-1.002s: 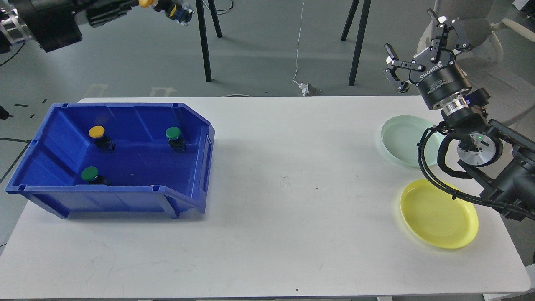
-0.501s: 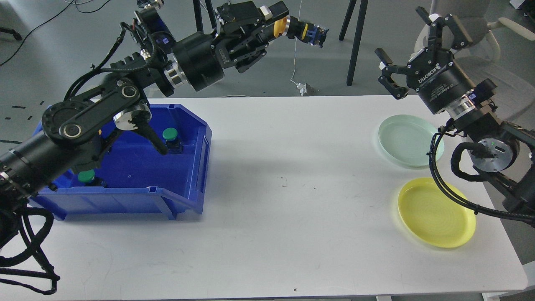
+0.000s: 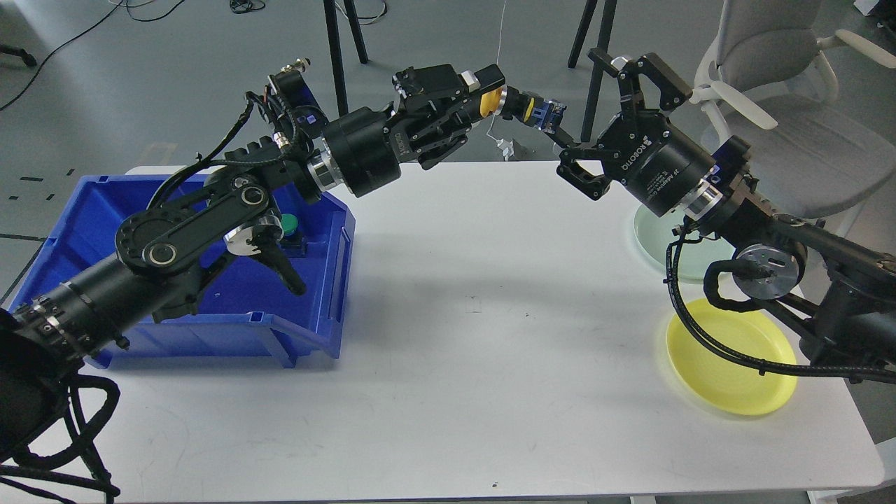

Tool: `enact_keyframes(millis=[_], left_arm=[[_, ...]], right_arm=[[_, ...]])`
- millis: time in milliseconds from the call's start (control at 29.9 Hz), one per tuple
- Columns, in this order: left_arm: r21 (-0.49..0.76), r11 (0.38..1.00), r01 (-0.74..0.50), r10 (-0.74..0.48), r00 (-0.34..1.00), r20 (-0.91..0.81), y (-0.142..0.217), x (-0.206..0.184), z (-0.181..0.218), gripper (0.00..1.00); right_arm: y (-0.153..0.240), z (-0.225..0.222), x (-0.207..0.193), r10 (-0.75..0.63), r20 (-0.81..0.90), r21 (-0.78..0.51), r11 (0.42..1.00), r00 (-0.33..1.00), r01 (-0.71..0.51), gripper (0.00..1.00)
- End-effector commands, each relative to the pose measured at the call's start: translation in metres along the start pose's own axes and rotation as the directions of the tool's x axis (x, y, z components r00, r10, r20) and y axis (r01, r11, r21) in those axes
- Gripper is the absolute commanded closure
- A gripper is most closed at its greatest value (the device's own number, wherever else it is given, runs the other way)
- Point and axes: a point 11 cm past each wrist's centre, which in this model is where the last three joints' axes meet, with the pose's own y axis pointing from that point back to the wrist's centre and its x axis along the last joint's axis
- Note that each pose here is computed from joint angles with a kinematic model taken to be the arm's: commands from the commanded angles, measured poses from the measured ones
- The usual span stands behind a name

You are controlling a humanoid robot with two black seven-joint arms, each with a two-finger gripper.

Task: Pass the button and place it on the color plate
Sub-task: 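Extend the held yellow button toward the approaching right gripper, then grasp the yellow button with the right gripper and open the left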

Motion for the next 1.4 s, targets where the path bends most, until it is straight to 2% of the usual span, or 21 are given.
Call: enact_keyframes(millis=[0, 434, 768, 902, 1370], left_arm=[[-0.001, 1.0, 0.0, 0.0, 1.0, -0.001, 0.0, 0.0, 0.0, 0.85], [-0.003, 1.0, -0.002, 0.002, 1.0, -0.005, 0.0, 0.0, 0.0, 0.85], [0.001, 1.0, -0.015, 0.015, 1.0, -0.009, 0.001, 0.003, -0.001, 0.85], [0.001, 1.0, -0.015, 0.015, 1.0, -0.009, 0.001, 0.003, -0.001, 0.85], [-0.002, 1.0, -0.01, 0.01, 1.0, -0.015, -0.001, 0.001, -0.003, 0.85]], right_arm=[[-0.011, 0.012, -0.013, -0.048, -0.001, -0.046, 0.998, 0.999, 0.048, 0.03], [-0.014, 0.017, -0.024, -0.081, 0.013, -0.058, 0.995, 0.997, 0.081, 0.1], [-0.011, 0.014, -0.025, -0.082, 0.02, -0.048, 0.995, 0.996, 0.082, 0.25], [-0.011, 0.011, -0.024, -0.079, 0.017, -0.042, 0.996, 0.997, 0.08, 0.34], [-0.013, 0.002, -0.024, -0.074, 0.022, 0.0, 0.997, 0.997, 0.074, 0.8]])
